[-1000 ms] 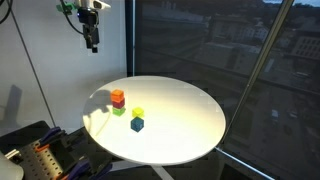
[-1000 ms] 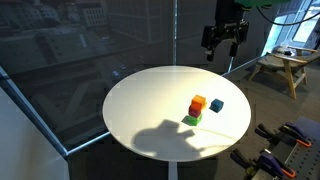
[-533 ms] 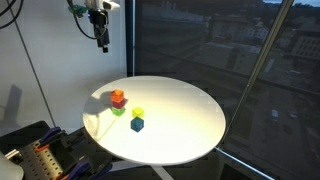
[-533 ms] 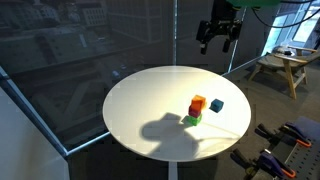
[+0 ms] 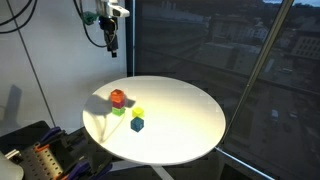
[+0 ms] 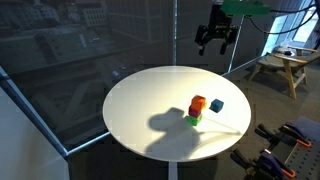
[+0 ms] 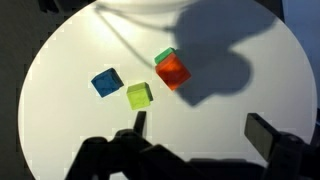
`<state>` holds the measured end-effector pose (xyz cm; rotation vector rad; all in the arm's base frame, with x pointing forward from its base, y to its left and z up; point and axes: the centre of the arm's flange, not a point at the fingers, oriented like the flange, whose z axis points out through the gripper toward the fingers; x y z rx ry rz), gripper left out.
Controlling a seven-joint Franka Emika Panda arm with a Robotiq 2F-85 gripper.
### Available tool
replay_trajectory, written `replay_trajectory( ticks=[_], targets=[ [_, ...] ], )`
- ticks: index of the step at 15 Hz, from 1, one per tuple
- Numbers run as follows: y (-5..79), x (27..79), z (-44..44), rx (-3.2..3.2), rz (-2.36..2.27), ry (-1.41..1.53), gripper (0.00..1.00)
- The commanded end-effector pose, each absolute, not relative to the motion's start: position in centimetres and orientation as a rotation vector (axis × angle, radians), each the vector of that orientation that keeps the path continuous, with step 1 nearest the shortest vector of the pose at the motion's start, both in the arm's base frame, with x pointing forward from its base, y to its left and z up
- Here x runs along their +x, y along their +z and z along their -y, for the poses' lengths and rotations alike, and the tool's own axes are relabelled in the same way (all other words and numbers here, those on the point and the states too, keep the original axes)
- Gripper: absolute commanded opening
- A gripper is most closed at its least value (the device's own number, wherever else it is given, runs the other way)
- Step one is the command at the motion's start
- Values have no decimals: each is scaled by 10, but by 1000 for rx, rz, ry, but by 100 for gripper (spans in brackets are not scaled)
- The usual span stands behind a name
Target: Pick up the blue block and stack it on top of the orange block
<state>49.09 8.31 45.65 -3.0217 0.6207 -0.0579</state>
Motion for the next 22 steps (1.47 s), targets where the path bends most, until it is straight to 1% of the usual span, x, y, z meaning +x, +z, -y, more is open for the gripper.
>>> replay_trajectory(
  ticks=[1, 14, 22],
  targets=[
    [448, 509, -71, -3035, -682, -57, 100],
    [392, 531, -20, -3023, -777, -51, 100],
    [370, 529, 7, -3125, -521, 19, 100]
  ],
)
